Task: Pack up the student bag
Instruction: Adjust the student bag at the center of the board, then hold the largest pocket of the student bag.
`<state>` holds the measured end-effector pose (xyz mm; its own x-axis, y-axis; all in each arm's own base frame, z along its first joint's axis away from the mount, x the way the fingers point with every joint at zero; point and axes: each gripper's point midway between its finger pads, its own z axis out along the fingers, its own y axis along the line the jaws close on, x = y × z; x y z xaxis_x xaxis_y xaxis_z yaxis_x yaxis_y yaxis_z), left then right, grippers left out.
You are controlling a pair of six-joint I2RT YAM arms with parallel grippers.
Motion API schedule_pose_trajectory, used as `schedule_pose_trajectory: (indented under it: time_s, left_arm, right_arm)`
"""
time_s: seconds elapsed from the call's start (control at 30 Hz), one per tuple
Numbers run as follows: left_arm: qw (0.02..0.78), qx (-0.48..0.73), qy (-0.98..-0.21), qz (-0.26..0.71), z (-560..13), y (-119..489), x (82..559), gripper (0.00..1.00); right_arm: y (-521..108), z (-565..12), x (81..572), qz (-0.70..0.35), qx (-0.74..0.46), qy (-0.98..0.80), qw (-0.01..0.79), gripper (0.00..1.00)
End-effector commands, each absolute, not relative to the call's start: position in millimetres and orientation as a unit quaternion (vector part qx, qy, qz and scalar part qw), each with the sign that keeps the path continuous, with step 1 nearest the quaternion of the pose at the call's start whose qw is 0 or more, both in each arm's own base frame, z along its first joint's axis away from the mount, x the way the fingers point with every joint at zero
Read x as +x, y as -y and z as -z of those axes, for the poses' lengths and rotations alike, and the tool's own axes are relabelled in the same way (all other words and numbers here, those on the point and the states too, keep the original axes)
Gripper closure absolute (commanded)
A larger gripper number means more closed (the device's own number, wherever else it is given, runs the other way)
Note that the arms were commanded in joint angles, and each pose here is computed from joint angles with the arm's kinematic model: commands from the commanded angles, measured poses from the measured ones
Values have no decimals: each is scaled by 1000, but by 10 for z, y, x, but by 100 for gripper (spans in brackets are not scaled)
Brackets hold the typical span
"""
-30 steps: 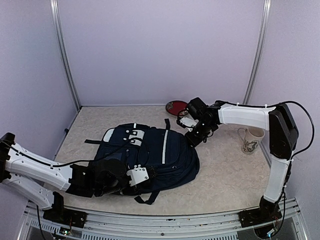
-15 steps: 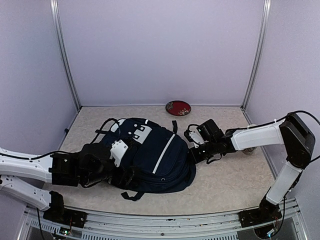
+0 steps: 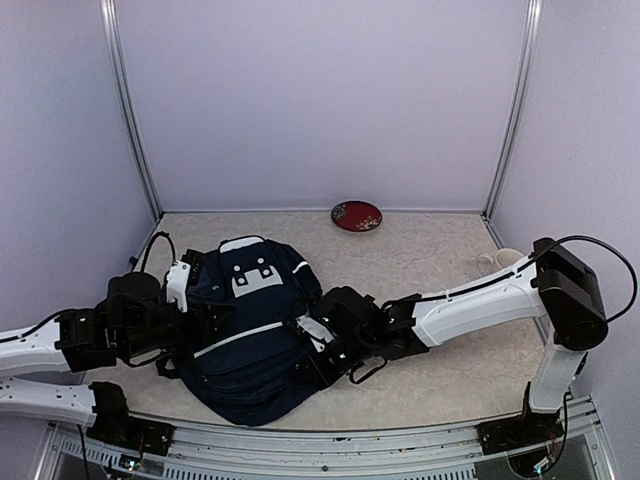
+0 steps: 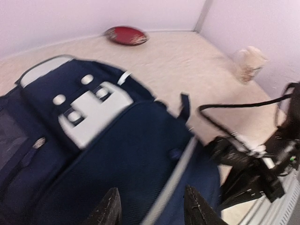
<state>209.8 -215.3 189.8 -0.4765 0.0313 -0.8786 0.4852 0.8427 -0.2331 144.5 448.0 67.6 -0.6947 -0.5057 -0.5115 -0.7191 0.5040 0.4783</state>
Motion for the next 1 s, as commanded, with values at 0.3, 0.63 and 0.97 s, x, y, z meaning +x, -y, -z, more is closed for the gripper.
schedule_pose_trajectory:
  time_s: [0.3, 0.63, 0.97]
  left_arm:
    - [421, 439, -751, 257, -1589, 3005, 924, 69]
    - [439, 486, -744, 133, -1250, 3118, 1145, 56]
    - [436, 518, -736, 14, -972, 3079, 1416, 55]
  right_arm:
    - [-4679, -679, 1371, -409, -323, -847, 105, 100]
    - [-4515, -811, 1412, -438, -297, -842, 105, 100]
    - [-4556, -845, 1438, -449, -296, -836, 104, 100]
